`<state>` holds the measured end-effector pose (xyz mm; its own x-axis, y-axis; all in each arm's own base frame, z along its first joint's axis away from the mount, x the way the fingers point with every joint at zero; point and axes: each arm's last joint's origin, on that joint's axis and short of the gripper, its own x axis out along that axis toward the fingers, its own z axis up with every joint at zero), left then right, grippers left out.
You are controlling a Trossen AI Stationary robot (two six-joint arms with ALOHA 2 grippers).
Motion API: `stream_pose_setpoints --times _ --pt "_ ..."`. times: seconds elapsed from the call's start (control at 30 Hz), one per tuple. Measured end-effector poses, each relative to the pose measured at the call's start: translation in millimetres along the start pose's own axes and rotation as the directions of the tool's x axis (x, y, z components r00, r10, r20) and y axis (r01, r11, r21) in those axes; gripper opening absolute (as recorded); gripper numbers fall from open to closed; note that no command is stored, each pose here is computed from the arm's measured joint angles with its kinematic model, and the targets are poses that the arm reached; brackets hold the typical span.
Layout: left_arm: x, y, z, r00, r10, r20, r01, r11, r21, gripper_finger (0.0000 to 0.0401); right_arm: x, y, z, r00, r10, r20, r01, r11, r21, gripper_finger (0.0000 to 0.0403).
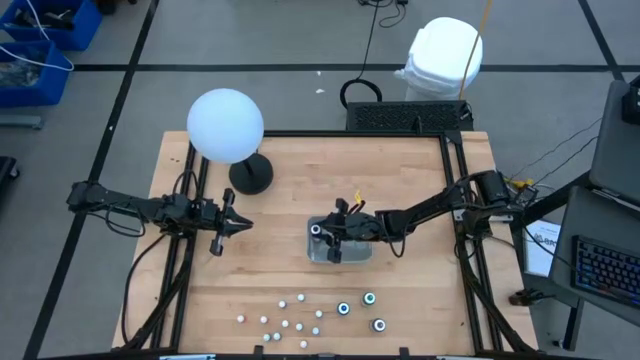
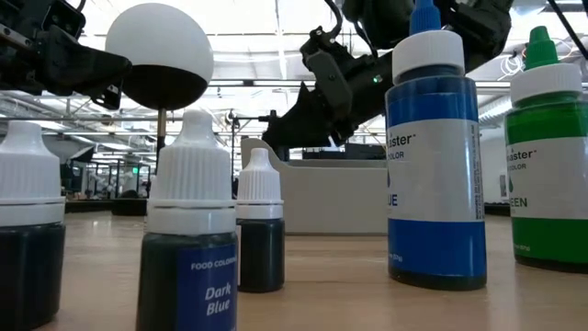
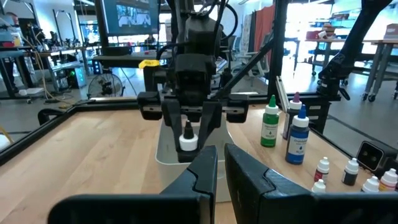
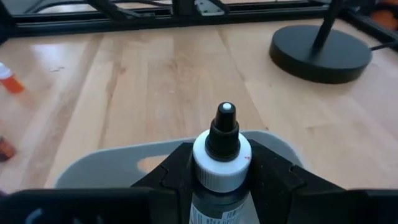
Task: Pick & Place food coloring
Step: Put the large black food coloring bottle into the gray bin, then put the large blue food coloring bottle into the gray bin
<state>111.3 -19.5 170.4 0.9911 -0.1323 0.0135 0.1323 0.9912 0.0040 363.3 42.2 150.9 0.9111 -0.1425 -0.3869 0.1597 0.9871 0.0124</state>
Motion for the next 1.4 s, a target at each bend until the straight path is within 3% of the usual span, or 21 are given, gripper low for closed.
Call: stream_pose_setpoints --times 0.5,0.93,1.4 --pt "0 0 0 1.0 0.0 -0.002 0.0 0.999 0.039 0.0037 11 1 -13 1.0 -0.018 0.015 0.018 1.0 -0.005 0.0115" --pt "0 0 -1 1.0 0.0 -0.009 0.0 1.0 0.025 0.0037 11 0 -12 1.0 -0.017 0.021 0.017 1.0 0.015 0.0186" --pt "0 0 -1 1.0 0.0 -0.015 0.0 1.0 0.017 0.0037 -21 -1 31 0.994 -0.001 0.105 0.007 0.998 -0.058 0.0215"
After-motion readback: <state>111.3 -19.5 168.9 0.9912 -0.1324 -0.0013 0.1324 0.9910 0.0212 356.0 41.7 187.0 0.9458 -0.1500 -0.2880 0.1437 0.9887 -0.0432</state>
